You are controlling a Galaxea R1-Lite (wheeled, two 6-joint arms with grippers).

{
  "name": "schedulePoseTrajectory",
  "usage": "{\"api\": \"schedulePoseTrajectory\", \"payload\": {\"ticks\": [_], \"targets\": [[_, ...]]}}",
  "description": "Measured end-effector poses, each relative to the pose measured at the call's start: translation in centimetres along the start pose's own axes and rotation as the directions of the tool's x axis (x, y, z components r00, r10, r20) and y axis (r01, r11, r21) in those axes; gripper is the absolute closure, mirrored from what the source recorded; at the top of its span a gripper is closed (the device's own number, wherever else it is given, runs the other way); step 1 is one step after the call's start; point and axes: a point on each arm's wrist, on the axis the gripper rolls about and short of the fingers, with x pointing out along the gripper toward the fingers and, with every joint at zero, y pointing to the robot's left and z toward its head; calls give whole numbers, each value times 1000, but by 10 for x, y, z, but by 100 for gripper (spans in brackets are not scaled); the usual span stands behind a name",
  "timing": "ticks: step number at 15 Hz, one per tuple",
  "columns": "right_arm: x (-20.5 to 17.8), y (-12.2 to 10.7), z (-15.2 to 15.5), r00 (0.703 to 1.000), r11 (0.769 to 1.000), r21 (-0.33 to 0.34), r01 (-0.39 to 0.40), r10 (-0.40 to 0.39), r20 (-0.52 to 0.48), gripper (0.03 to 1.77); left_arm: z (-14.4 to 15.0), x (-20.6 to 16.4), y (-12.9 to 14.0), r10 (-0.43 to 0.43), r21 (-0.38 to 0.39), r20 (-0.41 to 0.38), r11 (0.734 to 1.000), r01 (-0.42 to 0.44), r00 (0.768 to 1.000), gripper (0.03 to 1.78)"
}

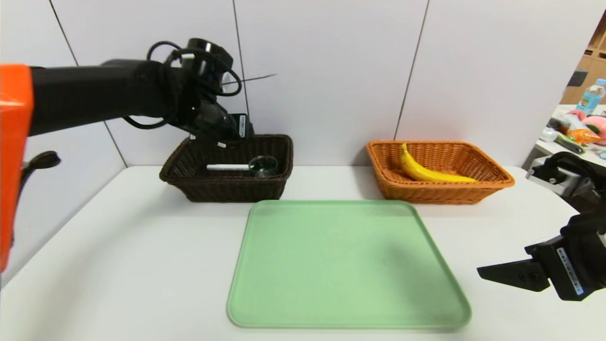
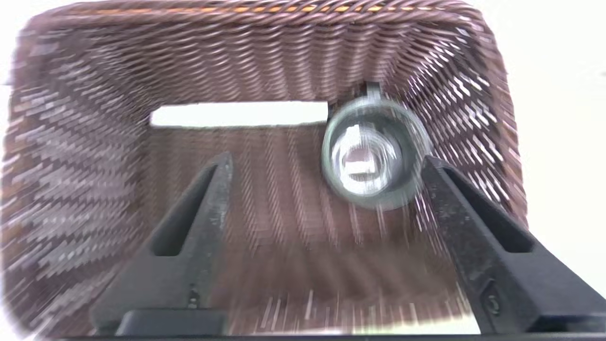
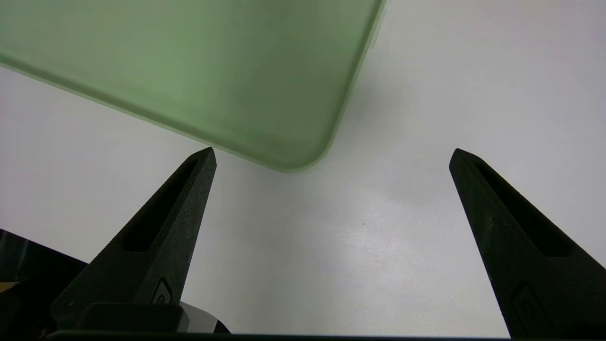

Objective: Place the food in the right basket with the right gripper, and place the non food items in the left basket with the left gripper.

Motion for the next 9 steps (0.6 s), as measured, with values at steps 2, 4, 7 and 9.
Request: {"api": "schedulePoseTrajectory", "payload": {"ticks": [2,4,7,9], "targets": [[-12,0,1,999,1000,-5,4,-4,46,10,2,-40,3,-3,6,-36,1000,3,999,31],[-25,1,-2,996,1000,-9,8,-7,85,10,-5,-79,7,-5,21,-80,1000,7,997,27],[-46,2,-17,992,1000,-15,14,-11,129,10,-33,-127,18,-7,34,-146,999,13,989,22],[-59,2,-33,986,999,-16,32,-29,164,10,-57,-156,31,-4,40,-177,999,11,984,19]]}}
